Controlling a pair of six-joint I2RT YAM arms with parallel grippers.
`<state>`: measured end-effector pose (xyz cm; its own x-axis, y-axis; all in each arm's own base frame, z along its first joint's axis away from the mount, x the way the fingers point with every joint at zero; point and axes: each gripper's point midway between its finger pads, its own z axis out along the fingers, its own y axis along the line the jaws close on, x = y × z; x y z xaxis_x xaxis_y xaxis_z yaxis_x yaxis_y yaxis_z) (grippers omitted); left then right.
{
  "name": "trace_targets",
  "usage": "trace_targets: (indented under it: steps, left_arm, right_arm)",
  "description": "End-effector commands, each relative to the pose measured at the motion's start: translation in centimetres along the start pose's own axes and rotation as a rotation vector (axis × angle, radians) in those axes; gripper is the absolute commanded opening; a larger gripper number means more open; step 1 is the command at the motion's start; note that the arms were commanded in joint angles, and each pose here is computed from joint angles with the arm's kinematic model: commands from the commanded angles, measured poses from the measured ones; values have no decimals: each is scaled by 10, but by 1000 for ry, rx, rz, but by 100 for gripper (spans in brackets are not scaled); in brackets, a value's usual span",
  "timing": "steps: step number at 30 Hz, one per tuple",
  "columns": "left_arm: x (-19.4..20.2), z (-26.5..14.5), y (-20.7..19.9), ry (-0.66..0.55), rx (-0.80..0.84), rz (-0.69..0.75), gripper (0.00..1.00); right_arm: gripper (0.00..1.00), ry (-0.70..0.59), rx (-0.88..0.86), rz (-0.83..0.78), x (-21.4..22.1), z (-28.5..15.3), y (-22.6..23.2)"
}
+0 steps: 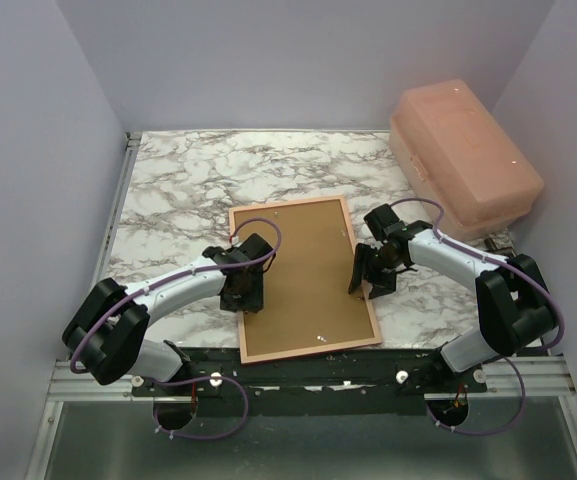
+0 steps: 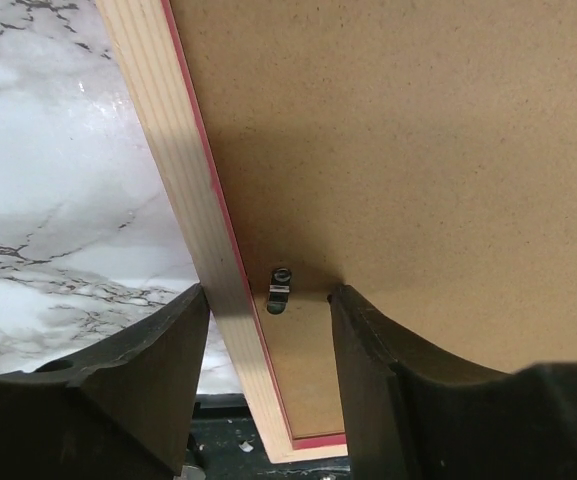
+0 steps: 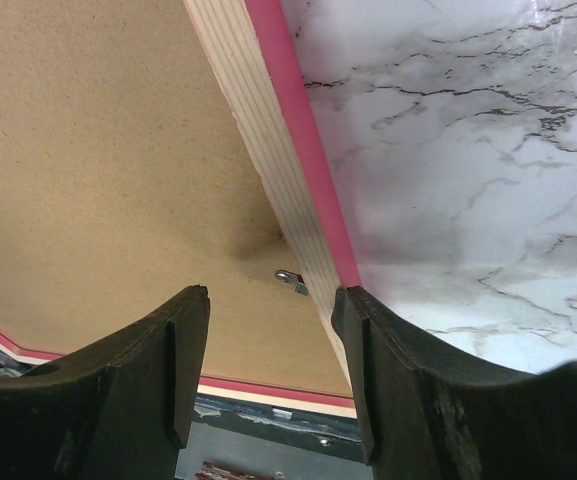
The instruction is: Put the photo into the frame
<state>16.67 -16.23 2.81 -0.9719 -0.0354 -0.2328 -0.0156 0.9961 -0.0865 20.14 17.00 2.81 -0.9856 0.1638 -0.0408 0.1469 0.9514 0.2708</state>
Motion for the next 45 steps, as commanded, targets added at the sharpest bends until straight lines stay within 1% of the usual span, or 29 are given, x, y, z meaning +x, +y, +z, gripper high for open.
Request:
trace_targets:
  steps: [1, 4, 5, 8, 10, 11, 16, 18, 19, 21, 23, 24, 25, 27, 28, 30, 32, 35, 36, 37, 41, 45]
  left_arm:
    - [16, -1, -4, 66, 23, 6, 53]
    - [21, 2, 4, 81, -7, 10, 51]
    - [23, 3, 7, 84, -20, 9, 48]
    - [28, 6, 14, 87, -43, 0, 29]
    - [29, 9, 15, 84, -41, -9, 20]
    - [29, 10, 15, 83, -43, -12, 18]
    - [23, 16, 11, 73, -51, -15, 15]
    - [20, 17, 8, 70, -48, -12, 11]
    - [18, 17, 6, 68, -45, -10, 7]
    - [14, 15, 1, 61, -25, -8, 2]
    - [10, 11, -5, 49, -2, -9, 2]
    - [7, 9, -7, 41, 9, -10, 2]
    - [5, 6, -10, 33, 24, -11, 5]
    - [1, -1, -14, 13, 55, -16, 23]
    - [0, -4, -16, 7, 72, -20, 34]
    - [-3, -10, -18, -3, 102, -33, 53]
    - [-5, -13, -19, -9, 128, -49, 64]
    - [-6, -17, -18, -12, 168, -73, 74]
    - [-7, -17, -18, -13, 180, -80, 75]
    - [-7, -18, -17, -14, 193, -89, 79]
    - [-10, -16, -13, -10, 251, -132, 80]
    - [-14, -15, -8, -18, 327, -183, 80]
  right_arm:
    - [61, 75, 12, 3, 19, 39, -11]
    - [61, 77, 15, 3, 19, 40, -12]
    - [61, 77, 15, 3, 19, 40, -12]
    - [61, 77, 11, 4, 19, 40, -12]
    - [61, 80, 10, 5, 20, 41, -11]
    - [61, 80, 8, 5, 19, 41, -11]
    - [61, 85, 9, 3, 21, 41, -12]
    - [61, 84, 12, 1, 21, 40, -12]
    - [61, 82, 13, 0, 21, 40, -12]
    - [61, 75, 13, -1, 20, 38, -12]
    - [61, 65, 11, -4, 17, 36, -11]
    - [61, 60, 8, -6, 16, 34, -9]
    - [62, 56, 4, -8, 15, 32, -8]
    - [62, 44, -10, -14, 11, 27, -2]
    - [62, 35, -19, -14, 9, 23, 0]
    - [63, 20, -44, -20, 4, 16, 8]
    - [71, 0, -63, -23, -2, 9, 16]
    - [78, -29, -75, -25, -11, -1, 23]
    - [81, -40, -77, -27, -15, -4, 24]
    - [83, -51, -82, -30, -18, -7, 26]
    - [92, -91, -67, -44, -36, -16, 28]
    - [97, -127, -39, -60, -56, -22, 26]
